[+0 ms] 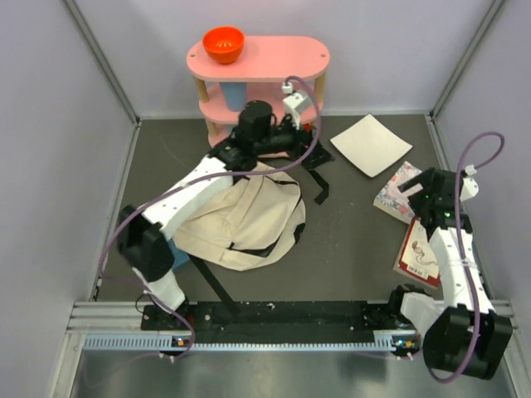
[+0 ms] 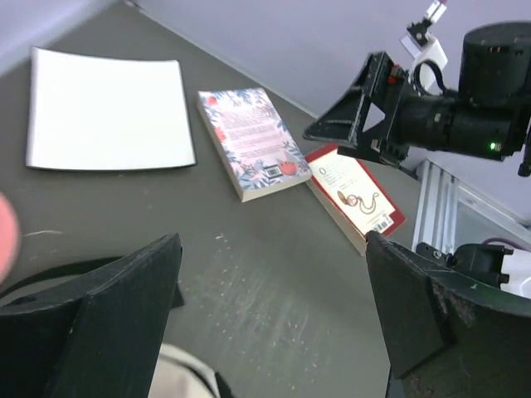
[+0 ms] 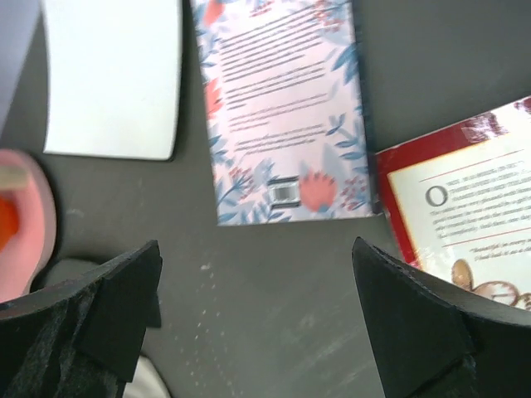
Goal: Pack the student bag
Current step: Pick up the book from the center of the board.
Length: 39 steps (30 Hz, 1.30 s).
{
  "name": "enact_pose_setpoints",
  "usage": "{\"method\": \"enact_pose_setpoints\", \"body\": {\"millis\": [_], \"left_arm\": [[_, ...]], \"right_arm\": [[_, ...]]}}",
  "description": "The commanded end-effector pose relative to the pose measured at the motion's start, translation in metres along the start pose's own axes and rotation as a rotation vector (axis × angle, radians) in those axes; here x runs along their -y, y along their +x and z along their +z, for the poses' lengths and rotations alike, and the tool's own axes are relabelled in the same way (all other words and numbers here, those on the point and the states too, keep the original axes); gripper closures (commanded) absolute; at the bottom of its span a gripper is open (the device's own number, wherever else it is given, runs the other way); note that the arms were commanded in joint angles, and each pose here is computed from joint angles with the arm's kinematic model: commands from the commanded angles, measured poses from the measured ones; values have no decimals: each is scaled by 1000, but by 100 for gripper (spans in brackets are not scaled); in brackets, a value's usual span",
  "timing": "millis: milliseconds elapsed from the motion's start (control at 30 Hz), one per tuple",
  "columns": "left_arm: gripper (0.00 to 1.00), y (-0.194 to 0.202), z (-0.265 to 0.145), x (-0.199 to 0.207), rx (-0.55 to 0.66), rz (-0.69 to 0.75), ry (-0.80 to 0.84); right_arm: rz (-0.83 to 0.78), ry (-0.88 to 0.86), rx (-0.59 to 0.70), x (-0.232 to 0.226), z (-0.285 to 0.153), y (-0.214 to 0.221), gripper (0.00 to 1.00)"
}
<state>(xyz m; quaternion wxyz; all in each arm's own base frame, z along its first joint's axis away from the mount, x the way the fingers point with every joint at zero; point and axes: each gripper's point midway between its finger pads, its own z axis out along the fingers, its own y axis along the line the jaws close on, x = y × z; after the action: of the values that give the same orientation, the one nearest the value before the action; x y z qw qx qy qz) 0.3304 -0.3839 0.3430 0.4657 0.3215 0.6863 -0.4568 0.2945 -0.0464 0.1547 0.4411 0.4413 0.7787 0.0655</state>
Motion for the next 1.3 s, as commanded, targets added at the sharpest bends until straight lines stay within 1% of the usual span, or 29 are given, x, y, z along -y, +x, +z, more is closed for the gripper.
{"method": "enact_pose_setpoints", "body": {"millis": [0, 33, 100, 167, 200, 233, 300, 333, 433, 500, 567, 600, 767, 967, 1067, 1200, 1267], "left_arm": [[4, 6, 55, 8, 9, -22, 157], [4, 27, 73, -4, -27, -54, 159], [3, 33, 90, -1, -22, -70, 213], [3, 50, 113, -8, -40, -96, 220], [3, 46, 120, -6, -20, -84, 244], [3, 64, 133, -15, -43, -107, 239], [3, 66, 145, -16, -21, -108, 250], [3, 79, 154, -24, -26, -123, 236], [3, 95, 173, -34, -21, -166, 237], [3, 110, 184, -41, -29, -207, 246], [3, 110, 192, -39, 3, -226, 270], [3, 118, 199, -42, 3, -235, 274], [1, 131, 216, -42, -1, -259, 290], [1, 167, 231, -38, -52, -303, 287], [1, 189, 239, -32, -90, -327, 286], [1, 208, 245, -29, -115, -344, 267], [1, 217, 248, -31, -124, -365, 260]], "right_arm": [[21, -23, -14, 7, 23, -24, 4], [20, -28, 4, 7, 29, -30, 4], [2, -16, -4, 12, 40, -30, 3], [-7, 6, 21, 17, 47, -37, 3], [-15, 25, 15, 22, 53, -35, 3], [-12, 19, 11, 23, 56, -37, 2], [5, 21, 17, 28, 65, -42, 2], [22, 15, -23, 34, 72, -39, 2], [45, 23, -47, 45, 85, -41, 2], [38, -15, -48, 42, 91, -43, 2], [43, -33, -55, 44, 102, -42, 3], [42, -63, -64, 39, 104, -44, 3], [-8, -85, -80, 39, 124, -43, 3], [-41, -42, -120, 54, 135, -33, 4], [-43, -56, -139, 56, 141, -28, 4], [-17, -82, -176, 60, 147, -19, 7], [5, -142, -180, 56, 147, -17, 9]]}}
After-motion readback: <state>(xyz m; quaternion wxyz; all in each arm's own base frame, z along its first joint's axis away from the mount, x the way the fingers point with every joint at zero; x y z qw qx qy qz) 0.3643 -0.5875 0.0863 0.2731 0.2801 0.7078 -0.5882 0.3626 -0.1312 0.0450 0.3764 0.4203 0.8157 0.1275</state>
